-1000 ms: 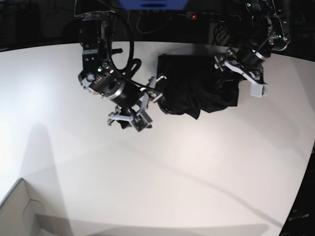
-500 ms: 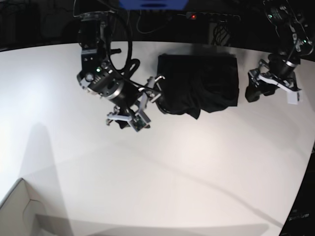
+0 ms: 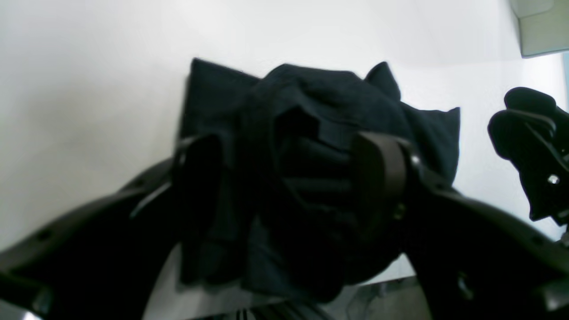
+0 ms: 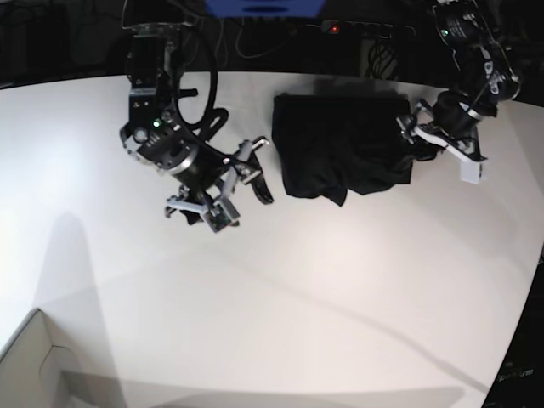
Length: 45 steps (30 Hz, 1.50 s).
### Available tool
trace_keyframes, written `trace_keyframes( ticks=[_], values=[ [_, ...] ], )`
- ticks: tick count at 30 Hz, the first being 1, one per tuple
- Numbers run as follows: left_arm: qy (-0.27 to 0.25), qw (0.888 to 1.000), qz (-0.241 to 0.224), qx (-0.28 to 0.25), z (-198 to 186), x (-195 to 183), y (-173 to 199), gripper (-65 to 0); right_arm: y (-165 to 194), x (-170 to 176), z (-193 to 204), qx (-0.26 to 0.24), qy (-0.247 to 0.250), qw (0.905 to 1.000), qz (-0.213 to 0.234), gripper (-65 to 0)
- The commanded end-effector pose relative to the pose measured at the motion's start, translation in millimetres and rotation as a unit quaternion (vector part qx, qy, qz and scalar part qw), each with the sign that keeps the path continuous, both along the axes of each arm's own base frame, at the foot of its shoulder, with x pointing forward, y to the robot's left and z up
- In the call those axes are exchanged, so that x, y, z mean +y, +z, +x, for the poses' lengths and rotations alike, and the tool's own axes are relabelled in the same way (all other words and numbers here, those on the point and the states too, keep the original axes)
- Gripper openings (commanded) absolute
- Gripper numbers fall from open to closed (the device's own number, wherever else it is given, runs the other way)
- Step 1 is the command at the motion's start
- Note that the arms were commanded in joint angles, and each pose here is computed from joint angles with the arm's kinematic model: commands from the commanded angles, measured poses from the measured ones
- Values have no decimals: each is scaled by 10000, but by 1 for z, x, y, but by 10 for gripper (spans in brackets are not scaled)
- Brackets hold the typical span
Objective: Layout the t-shirt on the table in an organized manner, then fold the t-shirt properly
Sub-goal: 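Release the right gripper and press the folded bundle with the left gripper, then grasp the bundle edge with the left gripper and lift it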
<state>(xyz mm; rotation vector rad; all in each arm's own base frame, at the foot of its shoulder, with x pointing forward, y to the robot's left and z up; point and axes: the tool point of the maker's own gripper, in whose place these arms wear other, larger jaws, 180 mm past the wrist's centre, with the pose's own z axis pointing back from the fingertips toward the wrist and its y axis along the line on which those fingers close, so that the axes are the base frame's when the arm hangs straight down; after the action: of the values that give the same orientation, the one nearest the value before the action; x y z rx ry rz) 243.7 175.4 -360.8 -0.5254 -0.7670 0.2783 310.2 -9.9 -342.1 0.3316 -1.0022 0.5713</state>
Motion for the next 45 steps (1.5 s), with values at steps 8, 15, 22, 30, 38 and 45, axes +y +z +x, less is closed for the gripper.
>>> trace_keyframes(
  ticks=[8, 15, 22, 30, 38, 45],
  values=[
    [-182, 9989, 421, -61, 13, -3, 2, -214, 15, -3, 7, -237, -107, 9995, 182, -250],
    [-177, 9989, 444, -25, 14, -3, -1, -358, 13, -7, 7, -230, -98, 9996, 113, -250],
    [-156, 9994, 296, 94, 20, -2, -12, -650, 10, -7, 4, -191, -99, 9997, 98, -250],
    [-198, 9985, 484, -162, 28, 6, 7, -648, 7, -7, 1, -136, -100, 9998, 90, -250],
    [-17, 9965, 473, -696, 33, 30, 46, -648, 7, -7, 1, -136, -100, 9998, 90, -250],
    [336, 9962, 552, -583, 23, 65, 49, -648, 7, -7, 1, -136, -100, 9998, 90, -250]
  ],
)
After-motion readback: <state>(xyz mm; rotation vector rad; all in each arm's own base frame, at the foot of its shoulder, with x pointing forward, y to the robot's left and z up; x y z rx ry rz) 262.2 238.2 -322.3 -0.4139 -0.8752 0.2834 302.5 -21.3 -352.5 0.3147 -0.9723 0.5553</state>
